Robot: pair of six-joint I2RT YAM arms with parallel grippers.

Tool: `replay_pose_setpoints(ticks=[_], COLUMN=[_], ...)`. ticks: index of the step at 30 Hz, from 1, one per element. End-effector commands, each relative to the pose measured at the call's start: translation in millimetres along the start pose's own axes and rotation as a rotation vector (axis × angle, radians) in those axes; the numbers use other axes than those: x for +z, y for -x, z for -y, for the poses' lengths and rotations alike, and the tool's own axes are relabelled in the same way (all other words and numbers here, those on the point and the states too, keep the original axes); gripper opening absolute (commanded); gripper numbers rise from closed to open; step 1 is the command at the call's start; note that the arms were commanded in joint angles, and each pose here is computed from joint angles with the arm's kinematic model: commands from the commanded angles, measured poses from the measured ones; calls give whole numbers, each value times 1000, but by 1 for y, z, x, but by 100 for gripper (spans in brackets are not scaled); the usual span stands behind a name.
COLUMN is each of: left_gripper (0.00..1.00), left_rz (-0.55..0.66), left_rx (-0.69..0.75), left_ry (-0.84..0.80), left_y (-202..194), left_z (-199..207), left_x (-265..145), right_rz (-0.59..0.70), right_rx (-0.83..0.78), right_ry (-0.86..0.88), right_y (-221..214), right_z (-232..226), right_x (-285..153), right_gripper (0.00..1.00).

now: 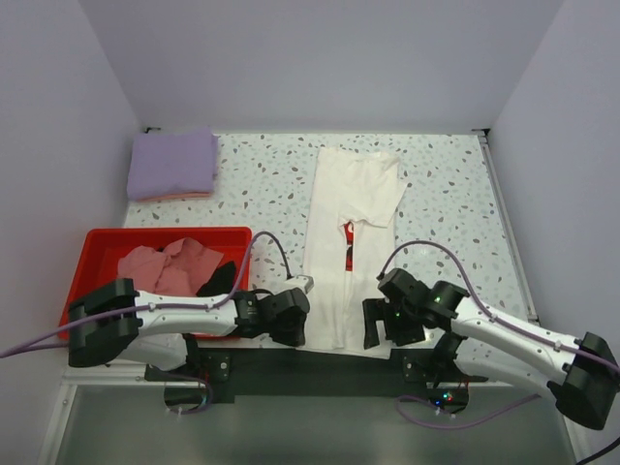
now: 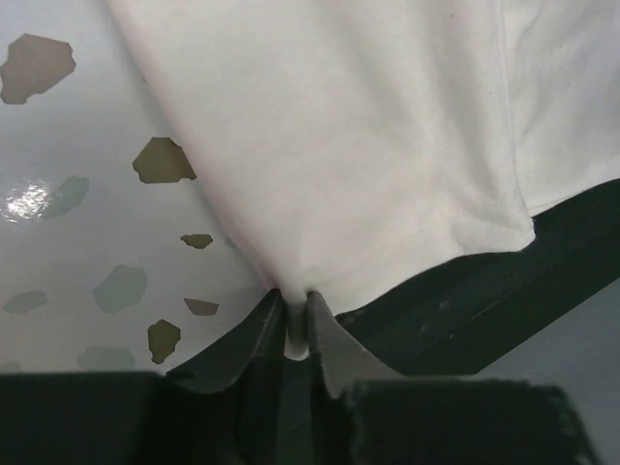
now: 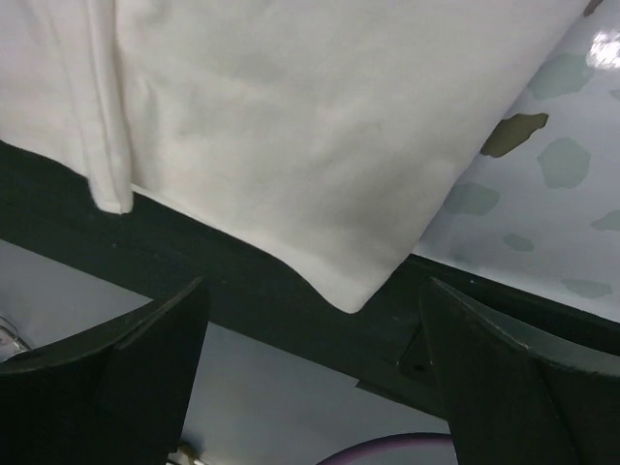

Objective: Fold and stack the t-shirts
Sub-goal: Fold the tshirt

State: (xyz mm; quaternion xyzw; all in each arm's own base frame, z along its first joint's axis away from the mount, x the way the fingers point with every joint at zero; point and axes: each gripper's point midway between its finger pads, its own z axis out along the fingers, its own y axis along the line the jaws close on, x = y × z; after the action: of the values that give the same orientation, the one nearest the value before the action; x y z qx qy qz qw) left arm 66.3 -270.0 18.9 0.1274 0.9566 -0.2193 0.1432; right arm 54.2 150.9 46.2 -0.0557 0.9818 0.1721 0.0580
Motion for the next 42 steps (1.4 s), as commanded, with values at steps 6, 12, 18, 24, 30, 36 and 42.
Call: replay_pose_setpoints(ticks=[6,12,18,24,30,36,42], left_gripper=[0,0,0,0,0,0,0], left_rz=[-21,-38,-52,-77,-95,-50,88], left_rx=[-22,-39,-59,-63,-41,22,0], left_ry=[-10,-8,21,24,-25,-104,-58], left_y=[-9,-14,-19,-24,-29,-7,41], left_z=[-1,-5,-11,-12,-8,23,24], left_x=[3,4,5,-1,-7,-15,-23], right_rz=[-12,-43,-75,-82,-89,8,233], right_rx=[39,49,72,68,60,29,-7], right_ry=[-46,-103,-140,-189,-98,5,-127], right_y=[-9,-16,-28,-33,-34,-11,38], right_z=[-4,7,19,32,16,-10,-3], right_x=[24,25,22,14,16,4,-30], right_gripper=[73,49,31,0,0,0,0])
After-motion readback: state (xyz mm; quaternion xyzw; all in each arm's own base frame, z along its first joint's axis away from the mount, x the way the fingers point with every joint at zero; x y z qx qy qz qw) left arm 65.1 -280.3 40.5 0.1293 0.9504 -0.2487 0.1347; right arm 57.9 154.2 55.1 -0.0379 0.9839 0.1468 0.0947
